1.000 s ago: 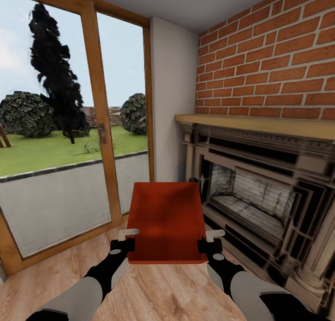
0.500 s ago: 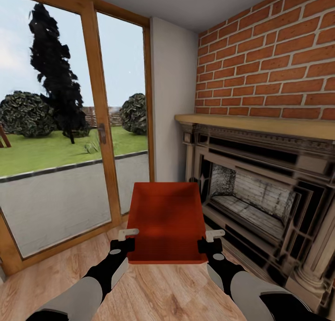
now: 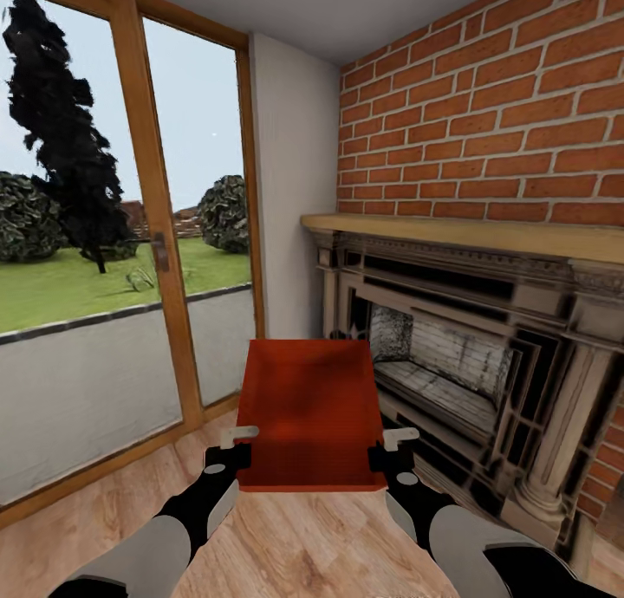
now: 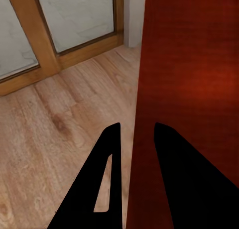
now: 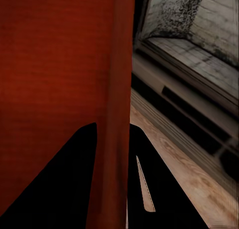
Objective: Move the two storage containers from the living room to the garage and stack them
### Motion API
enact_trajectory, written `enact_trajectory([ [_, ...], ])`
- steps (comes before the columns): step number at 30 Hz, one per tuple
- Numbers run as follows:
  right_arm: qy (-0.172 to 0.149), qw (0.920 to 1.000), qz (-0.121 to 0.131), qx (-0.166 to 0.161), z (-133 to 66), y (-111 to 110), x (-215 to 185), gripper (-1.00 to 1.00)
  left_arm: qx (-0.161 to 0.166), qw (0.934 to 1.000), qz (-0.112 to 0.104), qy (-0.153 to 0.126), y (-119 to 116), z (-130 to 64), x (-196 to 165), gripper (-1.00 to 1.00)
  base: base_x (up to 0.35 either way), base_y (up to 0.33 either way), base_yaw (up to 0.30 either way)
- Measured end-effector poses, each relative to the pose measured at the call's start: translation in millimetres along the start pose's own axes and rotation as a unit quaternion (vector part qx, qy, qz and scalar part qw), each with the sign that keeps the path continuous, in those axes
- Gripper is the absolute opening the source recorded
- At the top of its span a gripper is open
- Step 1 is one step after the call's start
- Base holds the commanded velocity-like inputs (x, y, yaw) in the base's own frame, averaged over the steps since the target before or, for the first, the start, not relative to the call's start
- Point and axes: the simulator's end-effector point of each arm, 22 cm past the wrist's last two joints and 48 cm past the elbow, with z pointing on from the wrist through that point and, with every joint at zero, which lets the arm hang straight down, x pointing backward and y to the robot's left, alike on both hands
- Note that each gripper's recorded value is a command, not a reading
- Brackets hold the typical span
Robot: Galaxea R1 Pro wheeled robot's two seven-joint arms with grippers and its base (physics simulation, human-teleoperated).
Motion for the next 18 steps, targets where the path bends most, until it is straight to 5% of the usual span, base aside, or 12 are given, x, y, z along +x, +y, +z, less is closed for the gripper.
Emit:
enact_trajectory([
  [18,-0.004,1.0000,0.000,0.000,-1.6,-0.6,-5.2,-1.00,0.000,1.0000,-0.001,-0.004,0.0,-2.1,-4.9,-1.00,0.000,0.000,-0.273],
])
